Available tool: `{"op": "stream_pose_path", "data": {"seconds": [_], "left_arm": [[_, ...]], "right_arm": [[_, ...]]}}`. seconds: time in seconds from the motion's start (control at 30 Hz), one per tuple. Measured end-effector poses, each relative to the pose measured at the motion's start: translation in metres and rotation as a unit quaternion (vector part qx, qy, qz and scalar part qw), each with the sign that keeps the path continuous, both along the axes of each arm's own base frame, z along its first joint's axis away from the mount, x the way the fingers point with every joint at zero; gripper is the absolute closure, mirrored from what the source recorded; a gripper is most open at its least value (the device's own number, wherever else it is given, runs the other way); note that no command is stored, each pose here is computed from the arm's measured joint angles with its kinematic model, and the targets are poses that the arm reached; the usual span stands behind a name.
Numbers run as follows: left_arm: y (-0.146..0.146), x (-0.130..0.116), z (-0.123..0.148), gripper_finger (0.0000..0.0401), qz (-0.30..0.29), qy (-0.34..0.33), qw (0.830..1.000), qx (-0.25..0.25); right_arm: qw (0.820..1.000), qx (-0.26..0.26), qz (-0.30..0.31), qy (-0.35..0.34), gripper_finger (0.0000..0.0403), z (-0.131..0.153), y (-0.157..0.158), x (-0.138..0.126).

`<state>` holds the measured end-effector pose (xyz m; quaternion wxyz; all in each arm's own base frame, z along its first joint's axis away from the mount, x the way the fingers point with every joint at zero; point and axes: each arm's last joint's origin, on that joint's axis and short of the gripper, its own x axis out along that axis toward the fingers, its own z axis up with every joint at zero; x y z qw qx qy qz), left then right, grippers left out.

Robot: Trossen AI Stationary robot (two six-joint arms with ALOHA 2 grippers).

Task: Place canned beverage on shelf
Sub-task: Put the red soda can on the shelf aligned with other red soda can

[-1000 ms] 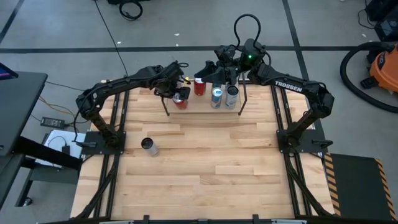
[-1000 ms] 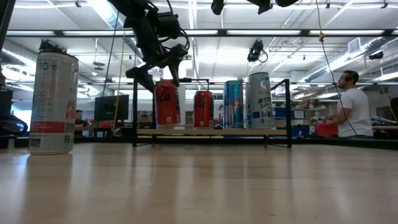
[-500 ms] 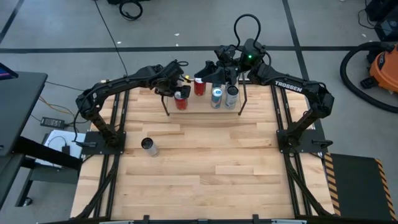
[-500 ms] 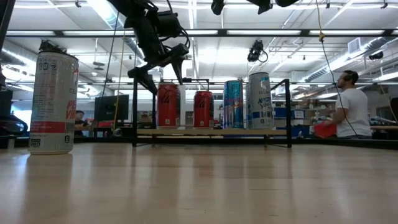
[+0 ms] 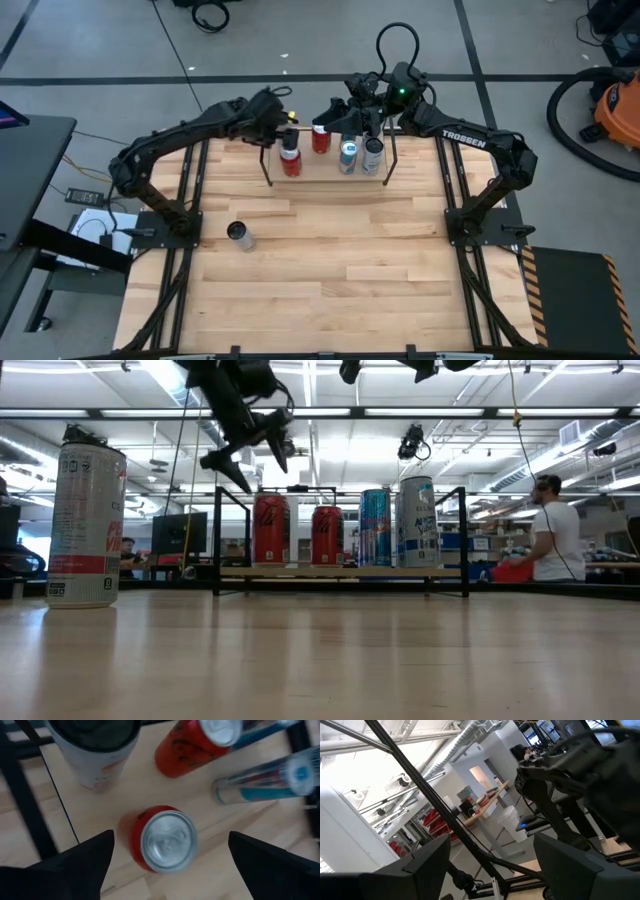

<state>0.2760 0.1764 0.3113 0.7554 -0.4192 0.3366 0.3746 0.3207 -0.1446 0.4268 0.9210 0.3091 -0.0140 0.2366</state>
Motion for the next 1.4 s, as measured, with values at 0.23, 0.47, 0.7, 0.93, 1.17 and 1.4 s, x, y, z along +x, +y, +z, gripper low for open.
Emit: {"op": "stream_pose_path", "data": {"seconds": [0.23,0.47,0.7,0.93,1.17,1.4], "left_arm": [[-0.018,-0.016,0.028,0.0007,-0.030,-0.026,0.999,0.033],[-0.034,-0.038,0.045,0.0007,-0.057,-0.019,0.997,0.046],[-0.058,-0.061,0.070,0.0007,-0.083,-0.048,0.993,0.073],[-0.082,-0.081,0.090,0.0007,-0.128,-0.077,0.983,0.110],[-0.097,-0.087,0.097,0.0007,-0.183,-0.085,0.969,0.144],[-0.103,-0.083,0.097,0.0007,-0.201,-0.076,0.963,0.162]], "right_arm": [[1.000,0.000,0.000,0.000,0.0108,0.000,0.000,0.000],[1.000,0.000,0.000,0.000,0.0108,0.000,0.000,0.000],[0.998,0.012,-0.064,-0.012,0.0108,0.001,-0.003,0.001],[0.999,-0.053,-0.004,-0.011,0.0108,-0.003,-0.002,-0.001],[0.980,-0.186,0.028,-0.062,0.0108,-0.006,-0.014,-0.010],[0.972,-0.225,-0.051,-0.034,0.0108,-0.017,-0.030,-0.014]]}}
